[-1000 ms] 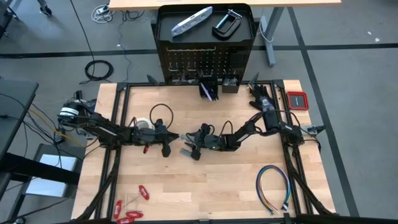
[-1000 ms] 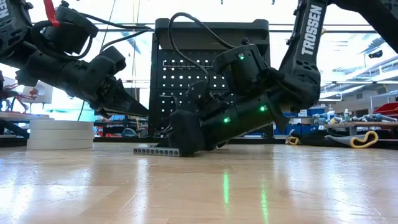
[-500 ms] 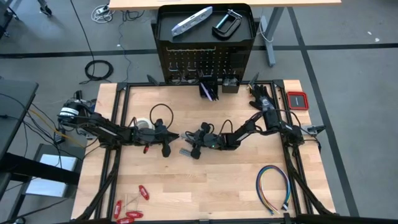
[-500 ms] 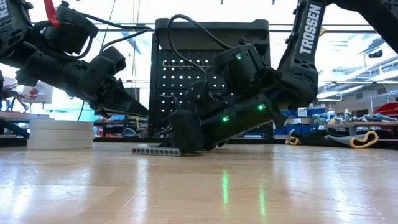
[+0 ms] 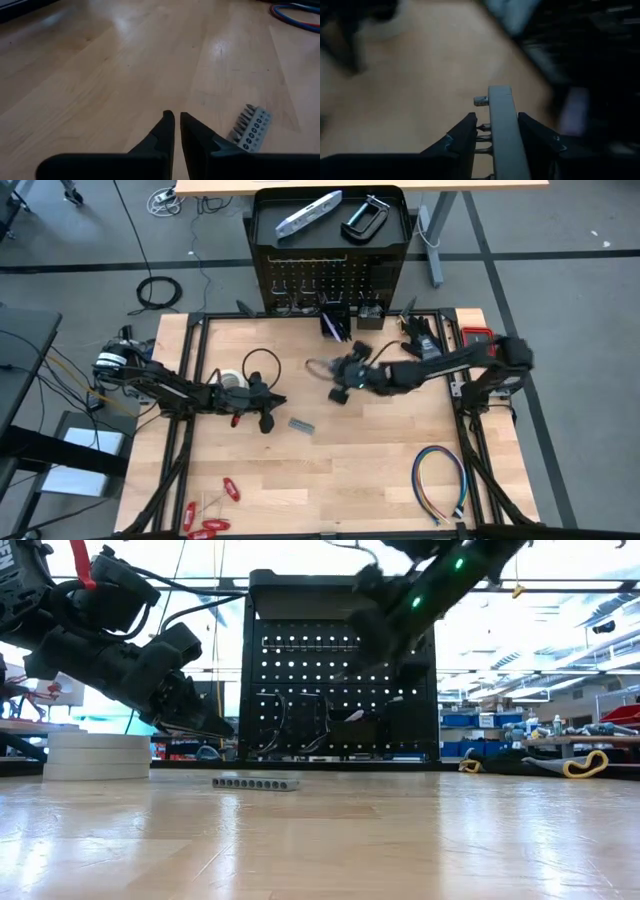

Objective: Hang tools onto peg board
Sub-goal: Put the gray screwdriver bit set into the right black bin on the peg board

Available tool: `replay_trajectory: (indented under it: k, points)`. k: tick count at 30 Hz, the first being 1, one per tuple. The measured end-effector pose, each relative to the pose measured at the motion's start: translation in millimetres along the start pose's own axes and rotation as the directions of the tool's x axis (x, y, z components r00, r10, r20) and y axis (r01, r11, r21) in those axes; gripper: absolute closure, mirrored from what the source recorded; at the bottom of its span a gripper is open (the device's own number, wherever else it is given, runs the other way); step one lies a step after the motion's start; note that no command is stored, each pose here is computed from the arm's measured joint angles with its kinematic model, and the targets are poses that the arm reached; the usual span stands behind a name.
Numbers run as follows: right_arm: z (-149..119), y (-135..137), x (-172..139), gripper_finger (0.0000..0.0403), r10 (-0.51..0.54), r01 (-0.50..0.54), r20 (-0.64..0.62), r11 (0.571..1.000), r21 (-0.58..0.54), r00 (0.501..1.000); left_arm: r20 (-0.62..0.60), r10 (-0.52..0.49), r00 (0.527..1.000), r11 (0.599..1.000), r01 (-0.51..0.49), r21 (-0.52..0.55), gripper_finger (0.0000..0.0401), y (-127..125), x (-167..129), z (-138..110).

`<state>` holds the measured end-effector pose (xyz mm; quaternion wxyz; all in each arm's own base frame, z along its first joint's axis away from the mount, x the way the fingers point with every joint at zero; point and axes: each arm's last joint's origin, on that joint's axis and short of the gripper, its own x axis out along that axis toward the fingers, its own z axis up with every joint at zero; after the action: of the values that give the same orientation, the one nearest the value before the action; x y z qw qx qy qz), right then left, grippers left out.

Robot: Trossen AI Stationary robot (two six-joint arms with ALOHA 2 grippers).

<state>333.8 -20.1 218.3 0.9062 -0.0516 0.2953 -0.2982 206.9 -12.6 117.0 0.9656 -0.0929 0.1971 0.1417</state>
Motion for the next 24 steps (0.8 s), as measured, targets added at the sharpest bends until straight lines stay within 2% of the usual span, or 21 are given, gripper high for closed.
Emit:
replay_trajectory:
  k: [4,8,15,21,24]
  points:
    - [8.1,-44.0,-23.8,0.0264,-0.163,0.166,-0.046,0.983,0.077,0.986,0.001,0.0,1.0,1.0,0.0,-0.001,0.0366,0.0,0.0,0.1]
    - [14.5,-88.0,-31.2,0.0264,-0.261,0.268,-0.064,0.942,0.201,0.963,0.008,-0.002,1.0,1.0,0.002,-0.003,0.0366,-0.2,0.0,0.8]
    - [5.5,-137.5,-4.0,0.0258,-0.241,0.275,-0.143,0.909,0.314,0.96,0.008,-0.002,1.0,1.0,0.002,-0.004,0.0366,-0.2,0.0,0.8]
    - [-8.0,-158.3,21.7,0.0252,-0.282,0.341,-0.209,0.875,0.345,0.936,0.008,-0.002,1.0,1.0,0.002,-0.005,0.0366,-0.2,0.0,0.8]
    - [-8.7,-162.0,27.1,0.0244,-0.297,0.355,-0.201,0.847,0.395,0.934,0.007,-0.002,1.0,1.0,0.002,-0.005,0.0366,-0.2,0.0,0.7]
